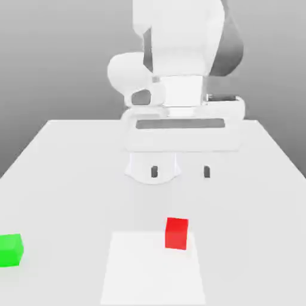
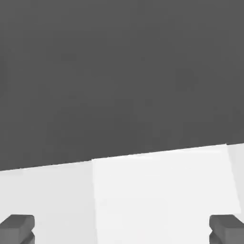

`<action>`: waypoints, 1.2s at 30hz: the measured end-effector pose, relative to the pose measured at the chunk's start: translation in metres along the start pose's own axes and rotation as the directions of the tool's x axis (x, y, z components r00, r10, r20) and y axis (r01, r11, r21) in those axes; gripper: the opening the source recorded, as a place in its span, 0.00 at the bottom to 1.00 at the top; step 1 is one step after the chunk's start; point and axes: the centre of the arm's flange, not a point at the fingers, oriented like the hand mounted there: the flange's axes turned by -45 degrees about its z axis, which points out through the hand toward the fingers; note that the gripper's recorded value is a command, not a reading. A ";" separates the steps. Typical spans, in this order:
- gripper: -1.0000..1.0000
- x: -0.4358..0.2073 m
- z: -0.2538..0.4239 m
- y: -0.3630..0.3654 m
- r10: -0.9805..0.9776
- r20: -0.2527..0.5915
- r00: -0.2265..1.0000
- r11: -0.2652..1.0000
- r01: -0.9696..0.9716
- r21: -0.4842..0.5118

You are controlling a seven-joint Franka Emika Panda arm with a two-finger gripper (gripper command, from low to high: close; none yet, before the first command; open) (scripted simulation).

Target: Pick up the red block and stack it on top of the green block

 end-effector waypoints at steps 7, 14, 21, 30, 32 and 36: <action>0.50 -0.055 0.112 0.005 0.028 0.131 0.991 0.999 -0.023 -0.038; 0.00 -0.060 0.133 0.006 0.028 0.132 0.991 0.999 -0.023 -0.038; 0.00 -0.055 0.104 0.004 0.027 0.132 0.991 0.999 -0.022 -0.039; 0.00 0.018 0.063 0.117 0.318 0.125 0.940 0.948 -0.312 -0.063; 0.00 0.036 0.059 0.167 0.414 0.118 0.903 0.910 -0.408 -0.072; 0.00 0.051 0.046 0.282 0.591 0.095 0.801 0.806 -0.583 -0.096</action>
